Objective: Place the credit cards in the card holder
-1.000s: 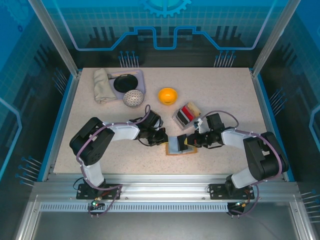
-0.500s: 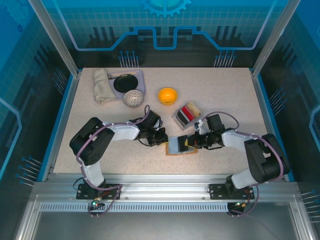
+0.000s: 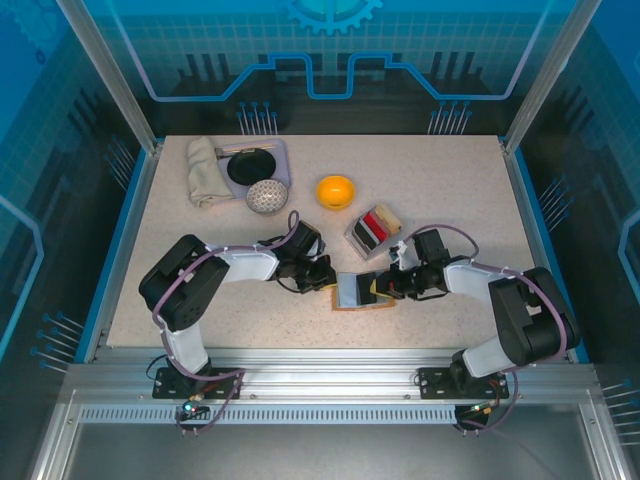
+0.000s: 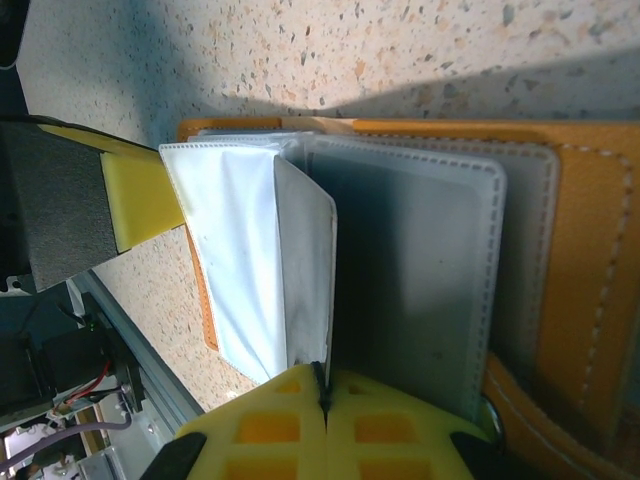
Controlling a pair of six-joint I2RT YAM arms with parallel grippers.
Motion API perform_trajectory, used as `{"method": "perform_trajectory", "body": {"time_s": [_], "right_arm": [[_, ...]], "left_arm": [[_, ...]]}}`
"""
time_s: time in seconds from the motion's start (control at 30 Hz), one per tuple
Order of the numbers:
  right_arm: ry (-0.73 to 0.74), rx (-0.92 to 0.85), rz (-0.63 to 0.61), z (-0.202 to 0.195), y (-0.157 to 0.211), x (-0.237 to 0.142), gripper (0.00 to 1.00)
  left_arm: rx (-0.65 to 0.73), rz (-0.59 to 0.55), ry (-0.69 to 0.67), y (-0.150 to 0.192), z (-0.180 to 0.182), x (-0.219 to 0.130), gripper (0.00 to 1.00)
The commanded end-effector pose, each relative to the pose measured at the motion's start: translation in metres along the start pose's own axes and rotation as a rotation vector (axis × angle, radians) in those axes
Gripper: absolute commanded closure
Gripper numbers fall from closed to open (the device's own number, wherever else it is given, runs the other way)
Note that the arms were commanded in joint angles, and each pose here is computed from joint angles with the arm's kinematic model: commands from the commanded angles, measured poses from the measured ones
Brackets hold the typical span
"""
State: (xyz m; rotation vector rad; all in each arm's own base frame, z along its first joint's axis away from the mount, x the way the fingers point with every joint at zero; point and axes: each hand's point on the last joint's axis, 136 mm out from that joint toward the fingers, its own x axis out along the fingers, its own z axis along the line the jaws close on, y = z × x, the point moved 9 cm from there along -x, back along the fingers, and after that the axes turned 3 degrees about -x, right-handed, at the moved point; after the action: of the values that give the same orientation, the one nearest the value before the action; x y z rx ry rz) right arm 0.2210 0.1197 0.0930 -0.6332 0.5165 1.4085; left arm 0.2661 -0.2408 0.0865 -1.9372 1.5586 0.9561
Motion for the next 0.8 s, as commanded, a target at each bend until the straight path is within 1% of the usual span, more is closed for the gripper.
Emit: {"method": "perform_trajectory", "body": {"time_s": [0.0,0.3,0.37,0.47,0.57,0.67,0.77], "right_arm": [[-0.005,0.043,0.076,-0.005,0.011,0.006,1.00],[-0.055,0.029,0.092,0.007,0.003,0.018,1.00],[-0.018,0.027,0.079,0.006,0.002,0.015,0.99],[-0.029,0.009,0.097,0.011,0.001,0.011,0.99],[0.047,-0.002,0.087,0.009,0.001,-0.001,0.99],[0.033,0.031,0.074,0.001,0.003,-0.008,1.00],[0.057,0.031,0.079,-0.003,0.007,-0.009,1.00]], "left_arm": [[-0.050,0.010,-0.076,0.005,0.019,0.005,1.00],[-0.048,0.013,-0.070,0.005,0.017,0.005,1.00],[-0.049,0.011,-0.074,0.005,0.018,0.004,1.00],[-0.050,0.008,-0.076,0.006,0.020,0.003,1.00],[-0.051,0.008,-0.082,0.007,0.021,0.003,1.00],[-0.053,0.006,-0.082,0.007,0.023,0.003,1.00],[-0.053,0.008,-0.078,0.007,0.022,0.004,1.00]]}}
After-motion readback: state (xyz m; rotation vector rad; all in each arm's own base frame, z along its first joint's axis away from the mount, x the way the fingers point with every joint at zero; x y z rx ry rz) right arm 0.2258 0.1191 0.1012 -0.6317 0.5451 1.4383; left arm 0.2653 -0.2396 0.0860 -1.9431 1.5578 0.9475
